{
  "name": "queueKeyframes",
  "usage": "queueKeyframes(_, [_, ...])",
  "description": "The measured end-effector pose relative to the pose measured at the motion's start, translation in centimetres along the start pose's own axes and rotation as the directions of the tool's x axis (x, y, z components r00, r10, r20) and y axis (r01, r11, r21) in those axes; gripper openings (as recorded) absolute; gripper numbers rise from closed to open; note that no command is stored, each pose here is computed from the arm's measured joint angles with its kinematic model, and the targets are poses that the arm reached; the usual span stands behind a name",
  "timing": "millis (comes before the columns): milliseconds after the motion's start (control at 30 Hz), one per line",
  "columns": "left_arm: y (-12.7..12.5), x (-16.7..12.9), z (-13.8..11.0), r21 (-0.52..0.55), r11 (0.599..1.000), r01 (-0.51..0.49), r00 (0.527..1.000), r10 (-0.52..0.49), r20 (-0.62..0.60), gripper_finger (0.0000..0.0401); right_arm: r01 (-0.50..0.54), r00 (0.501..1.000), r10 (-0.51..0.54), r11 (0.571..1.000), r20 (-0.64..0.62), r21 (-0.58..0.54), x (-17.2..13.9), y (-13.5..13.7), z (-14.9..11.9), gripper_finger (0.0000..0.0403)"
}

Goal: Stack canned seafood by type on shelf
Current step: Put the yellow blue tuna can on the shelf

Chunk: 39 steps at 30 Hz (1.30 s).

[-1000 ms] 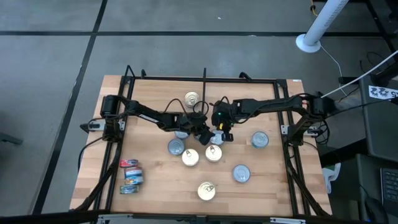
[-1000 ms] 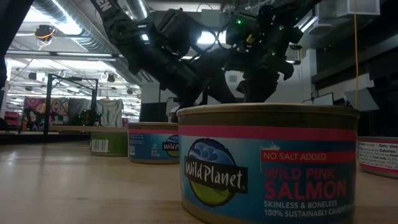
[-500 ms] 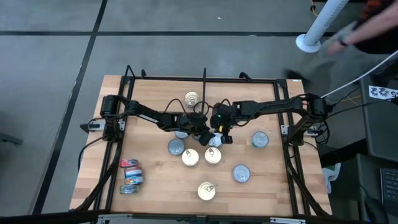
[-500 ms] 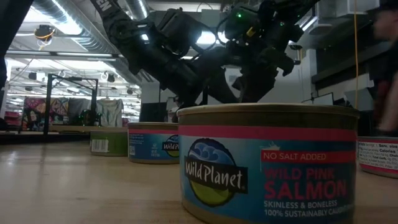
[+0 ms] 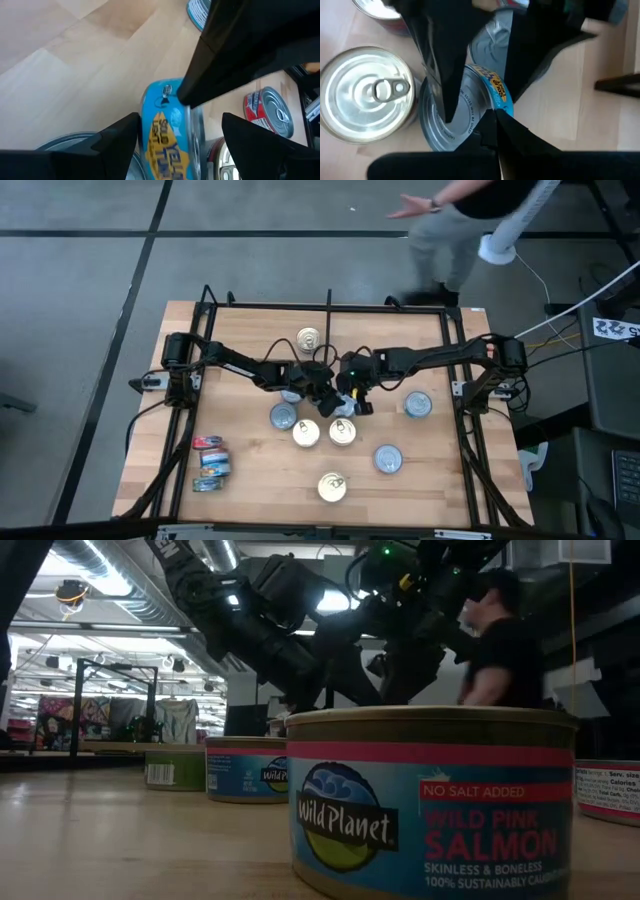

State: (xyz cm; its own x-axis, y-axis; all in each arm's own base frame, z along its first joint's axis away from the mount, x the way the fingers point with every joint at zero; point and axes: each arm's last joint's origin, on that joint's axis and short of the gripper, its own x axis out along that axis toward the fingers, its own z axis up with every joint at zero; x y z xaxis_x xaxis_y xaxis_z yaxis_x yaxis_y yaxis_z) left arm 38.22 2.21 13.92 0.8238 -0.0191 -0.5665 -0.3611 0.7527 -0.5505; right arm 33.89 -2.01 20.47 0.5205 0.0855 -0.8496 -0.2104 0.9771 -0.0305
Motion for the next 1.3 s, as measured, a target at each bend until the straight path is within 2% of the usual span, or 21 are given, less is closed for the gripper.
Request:
queueKeyframes(200, [0.25, -0.01, -0.33, -0.022, 1.000, -0.021, 0.999, 0.020, -0.039, 0.0280, 0.007, 1.000, -0.007, 1.000, 0.002, -0.020, 0.03, 0.18, 0.09, 0.0000])
queueKeyframes(467, [0.16, -0.01, -0.41, -0.025, 1.000, 0.011, 0.998, -0.013, -0.065, 0.0280, 0.011, 1.000, -0.011, 0.999, 0.008, -0.040, 0.03, 0.16, 0.15, 0.0000])
queueKeyframes(700, [0.16, -0.02, -0.41, -0.026, 1.000, 0.014, 0.998, -0.015, -0.069, 0.0275, 0.057, 0.998, -0.056, 0.997, 0.027, -0.050, 0.01, -0.02, 0.39, 0.0000])
queueKeyframes(1133, [0.52, -0.05, -0.35, -0.032, 0.999, -0.005, 0.998, 0.003, -0.069, 0.0137, 0.052, 0.998, -0.050, 0.997, 0.035, -0.050, -0.03, 0.02, 0.47, 0.0001])
queueKeyframes(1300, [1.00, -0.10, 0.06, -0.065, 0.998, -0.009, 0.998, 0.005, -0.064, 0.0132, 0.062, 0.998, -0.061, 0.997, 0.035, -0.048, -0.04, -0.07, 0.47, 0.0009])
